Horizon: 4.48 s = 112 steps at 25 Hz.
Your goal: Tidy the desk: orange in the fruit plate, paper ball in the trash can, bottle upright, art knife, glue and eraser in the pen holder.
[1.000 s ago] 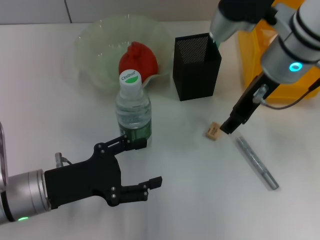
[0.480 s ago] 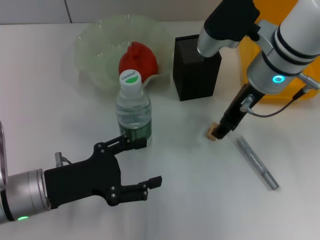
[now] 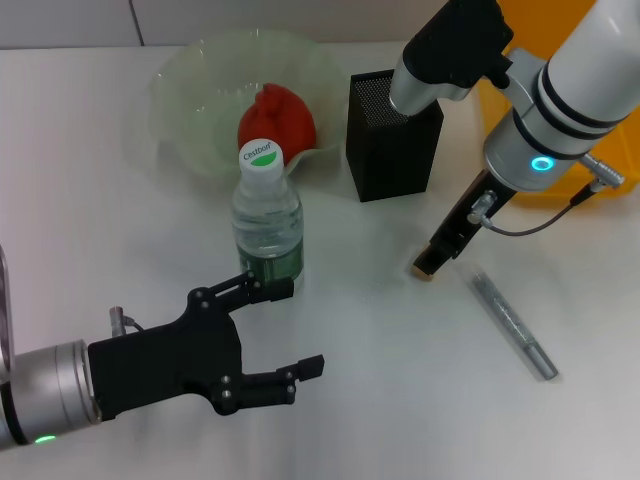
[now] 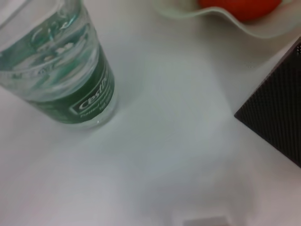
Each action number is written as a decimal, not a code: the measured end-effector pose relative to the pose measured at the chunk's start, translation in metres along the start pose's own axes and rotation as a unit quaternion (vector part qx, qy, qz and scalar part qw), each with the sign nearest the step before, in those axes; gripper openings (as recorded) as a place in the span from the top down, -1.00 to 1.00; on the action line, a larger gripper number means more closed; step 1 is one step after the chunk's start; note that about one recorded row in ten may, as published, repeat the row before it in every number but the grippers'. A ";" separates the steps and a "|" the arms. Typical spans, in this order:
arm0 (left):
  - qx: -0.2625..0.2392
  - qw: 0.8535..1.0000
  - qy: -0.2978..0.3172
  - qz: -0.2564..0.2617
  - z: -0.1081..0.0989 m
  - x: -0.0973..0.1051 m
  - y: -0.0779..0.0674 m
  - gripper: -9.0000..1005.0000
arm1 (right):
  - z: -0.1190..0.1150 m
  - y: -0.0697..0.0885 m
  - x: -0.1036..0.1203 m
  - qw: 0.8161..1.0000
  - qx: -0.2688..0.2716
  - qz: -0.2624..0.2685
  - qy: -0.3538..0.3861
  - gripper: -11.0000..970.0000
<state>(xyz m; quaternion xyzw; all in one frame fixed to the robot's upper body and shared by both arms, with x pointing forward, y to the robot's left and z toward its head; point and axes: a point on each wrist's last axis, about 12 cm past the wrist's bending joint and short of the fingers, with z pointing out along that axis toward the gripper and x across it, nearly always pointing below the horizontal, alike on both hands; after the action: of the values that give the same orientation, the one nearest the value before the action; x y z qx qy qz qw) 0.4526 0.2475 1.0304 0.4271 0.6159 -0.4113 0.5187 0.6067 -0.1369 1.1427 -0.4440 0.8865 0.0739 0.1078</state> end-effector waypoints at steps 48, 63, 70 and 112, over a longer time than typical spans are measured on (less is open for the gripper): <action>-0.003 1.000 -0.001 0.003 -0.001 0.001 -0.001 -0.71 | -0.029 0.014 -0.013 0.999 0.007 -0.012 -0.048 0.16; 0.001 1.000 -0.003 0.005 -0.001 -0.002 0.001 -0.71 | -0.098 -0.016 -0.030 0.982 0.100 0.002 -0.162 0.16; 0.002 1.000 -0.002 0.005 -0.001 -0.001 0.000 -0.72 | -0.074 -0.026 -0.041 0.981 0.103 -0.001 -0.163 0.16; 0.004 1.000 -0.002 0.003 0.001 0.000 -0.001 -0.72 | -0.063 0.027 0.057 0.990 0.040 0.135 -0.007 -0.35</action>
<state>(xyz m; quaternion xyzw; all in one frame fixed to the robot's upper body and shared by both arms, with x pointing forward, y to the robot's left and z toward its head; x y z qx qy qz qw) 0.4518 0.2465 1.0307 0.4300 0.6120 -0.4129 0.5197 0.5438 -0.1786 1.1896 -0.3154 0.9396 0.0549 0.1212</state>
